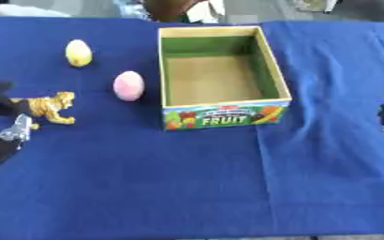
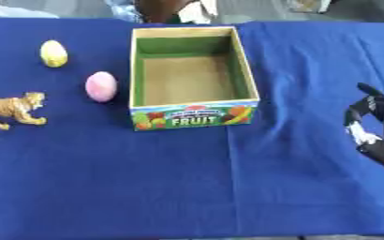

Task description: Pick up objects on the table and place them in the box.

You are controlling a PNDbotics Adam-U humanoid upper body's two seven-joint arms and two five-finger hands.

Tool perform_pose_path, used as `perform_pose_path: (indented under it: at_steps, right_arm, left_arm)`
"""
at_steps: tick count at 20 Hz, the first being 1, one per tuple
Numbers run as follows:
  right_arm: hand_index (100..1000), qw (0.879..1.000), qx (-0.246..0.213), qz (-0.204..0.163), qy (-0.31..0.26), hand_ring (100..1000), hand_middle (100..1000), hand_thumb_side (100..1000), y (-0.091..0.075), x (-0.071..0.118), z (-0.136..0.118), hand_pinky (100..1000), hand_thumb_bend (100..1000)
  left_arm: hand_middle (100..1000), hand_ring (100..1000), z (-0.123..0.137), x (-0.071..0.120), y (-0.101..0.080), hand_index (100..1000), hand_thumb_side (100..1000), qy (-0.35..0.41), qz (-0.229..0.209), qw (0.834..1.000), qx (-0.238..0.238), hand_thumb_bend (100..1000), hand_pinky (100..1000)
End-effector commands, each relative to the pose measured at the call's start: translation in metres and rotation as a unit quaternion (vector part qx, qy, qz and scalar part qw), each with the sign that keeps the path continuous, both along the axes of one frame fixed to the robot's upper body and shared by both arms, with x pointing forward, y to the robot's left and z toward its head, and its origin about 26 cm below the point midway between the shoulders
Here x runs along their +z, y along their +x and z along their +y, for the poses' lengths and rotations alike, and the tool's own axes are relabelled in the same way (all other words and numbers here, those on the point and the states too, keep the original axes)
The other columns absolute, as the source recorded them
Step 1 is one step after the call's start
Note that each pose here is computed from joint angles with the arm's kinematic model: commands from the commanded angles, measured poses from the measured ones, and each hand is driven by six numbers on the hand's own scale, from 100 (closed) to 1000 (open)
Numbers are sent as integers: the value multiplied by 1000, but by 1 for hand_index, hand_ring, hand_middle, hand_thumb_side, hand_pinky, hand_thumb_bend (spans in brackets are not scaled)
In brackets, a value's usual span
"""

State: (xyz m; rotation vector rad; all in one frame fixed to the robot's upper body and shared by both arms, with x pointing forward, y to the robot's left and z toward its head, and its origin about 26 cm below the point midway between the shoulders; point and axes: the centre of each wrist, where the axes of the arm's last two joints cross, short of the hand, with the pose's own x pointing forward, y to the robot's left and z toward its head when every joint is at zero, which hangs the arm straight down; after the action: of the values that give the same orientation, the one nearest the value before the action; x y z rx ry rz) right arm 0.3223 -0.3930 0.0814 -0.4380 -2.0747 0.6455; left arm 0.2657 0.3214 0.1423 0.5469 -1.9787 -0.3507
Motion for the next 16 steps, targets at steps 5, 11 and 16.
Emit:
perform_pose_path:
  at_steps: [5, 11, 16]
  right_arm:
    - [460, 1000, -4, -17, -22, 1000, 492, 467, -1, 16, -9, 778, 100]
    - [460, 1000, -1, -17, -24, 1000, 492, 466, -1, 17, -9, 778, 100]
    - [460, 1000, 0, -15, -26, 1000, 492, 464, -1, 16, -9, 778, 100]
  left_arm:
    - [477, 550, 23, 26, -1, 714, 155, 103, 3, 995, 11, 264, 603]
    - [502, 566, 45, 47, 10, 732, 205, 204, 32, 978, 21, 337, 618]
    - [535, 594, 71, 64, 27, 757, 255, 290, 68, 954, 36, 413, 639]
